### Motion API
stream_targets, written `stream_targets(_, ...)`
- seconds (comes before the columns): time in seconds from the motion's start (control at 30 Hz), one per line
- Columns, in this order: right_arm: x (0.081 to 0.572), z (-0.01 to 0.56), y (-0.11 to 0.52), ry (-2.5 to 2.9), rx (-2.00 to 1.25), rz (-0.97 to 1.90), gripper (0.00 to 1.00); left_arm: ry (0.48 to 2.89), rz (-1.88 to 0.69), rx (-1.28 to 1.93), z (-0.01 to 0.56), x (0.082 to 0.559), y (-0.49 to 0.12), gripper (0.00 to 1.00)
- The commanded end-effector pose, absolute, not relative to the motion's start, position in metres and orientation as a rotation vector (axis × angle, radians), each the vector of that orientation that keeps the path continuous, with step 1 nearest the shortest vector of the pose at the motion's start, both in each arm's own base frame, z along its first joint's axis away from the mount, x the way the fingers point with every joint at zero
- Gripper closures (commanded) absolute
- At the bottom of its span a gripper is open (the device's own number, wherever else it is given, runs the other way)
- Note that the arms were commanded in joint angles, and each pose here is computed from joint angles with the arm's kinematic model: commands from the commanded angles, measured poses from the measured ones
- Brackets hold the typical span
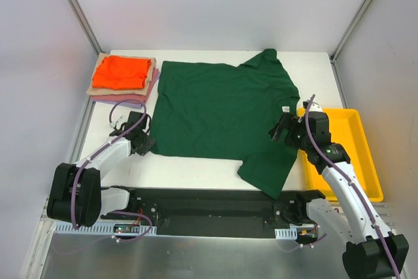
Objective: Fold and stack the t-shirts
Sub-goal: Grap the side of the flattened tshirt closest away from the robot with both arms
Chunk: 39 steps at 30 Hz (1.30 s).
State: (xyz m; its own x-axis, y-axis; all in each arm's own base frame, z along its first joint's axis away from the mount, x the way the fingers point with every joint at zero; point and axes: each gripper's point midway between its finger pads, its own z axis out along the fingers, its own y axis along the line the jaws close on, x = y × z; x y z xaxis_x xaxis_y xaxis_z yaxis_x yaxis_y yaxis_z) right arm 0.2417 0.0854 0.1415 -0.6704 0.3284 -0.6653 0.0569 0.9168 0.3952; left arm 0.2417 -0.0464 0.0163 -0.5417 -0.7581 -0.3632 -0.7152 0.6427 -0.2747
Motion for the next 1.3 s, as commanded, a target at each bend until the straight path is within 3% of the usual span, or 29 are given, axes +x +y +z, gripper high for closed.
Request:
stream_targets(0.0, 0.231, 0.132, 0.075, 2.336, 0.259, 0.353, 0.04, 2.461, -0.089, -1.222, -0.003, 0.222, -0.046, 0.85)
stream_targets(0.07, 0.227, 0.129, 0.075, 2.359, 0.238, 0.342, 0.04, 2.464, -0.111, -1.216, -0.001, 0.223, -0.049, 1.0)
stream_targets(0.3, 0.182, 0.121, 0.102, 2.563, -0.181, 0.186, 0.01, 2.411, -0.136, -1.168, 0.012, 0.229, -0.046, 1.0)
stream_targets(0.4, 0.149, 0.101, 0.127, 2.679, -0.353, 0.189, 0.07, 2.384, -0.14, -1.147, 0.019, 0.232, -0.044, 1.0)
stream_targets(0.63, 0.09, 0.051, 0.145, 2.901, -0.42, 0.188, 0.29, 2.393, -0.172, -1.122, 0.025, 0.237, -0.048, 1.0)
stream_targets(1.03, 0.095, 0.011, 0.133, 2.953, -0.423, -0.037, 0.57, 2.397, -0.171, -1.125, 0.028, 0.238, -0.049, 1.0)
stream_targets(1.27, 0.124, 0.022, 0.115, 2.844, -0.235, -0.278, 0.97, 2.348, -0.155, -1.114, 0.038, 0.239, -0.042, 1.0)
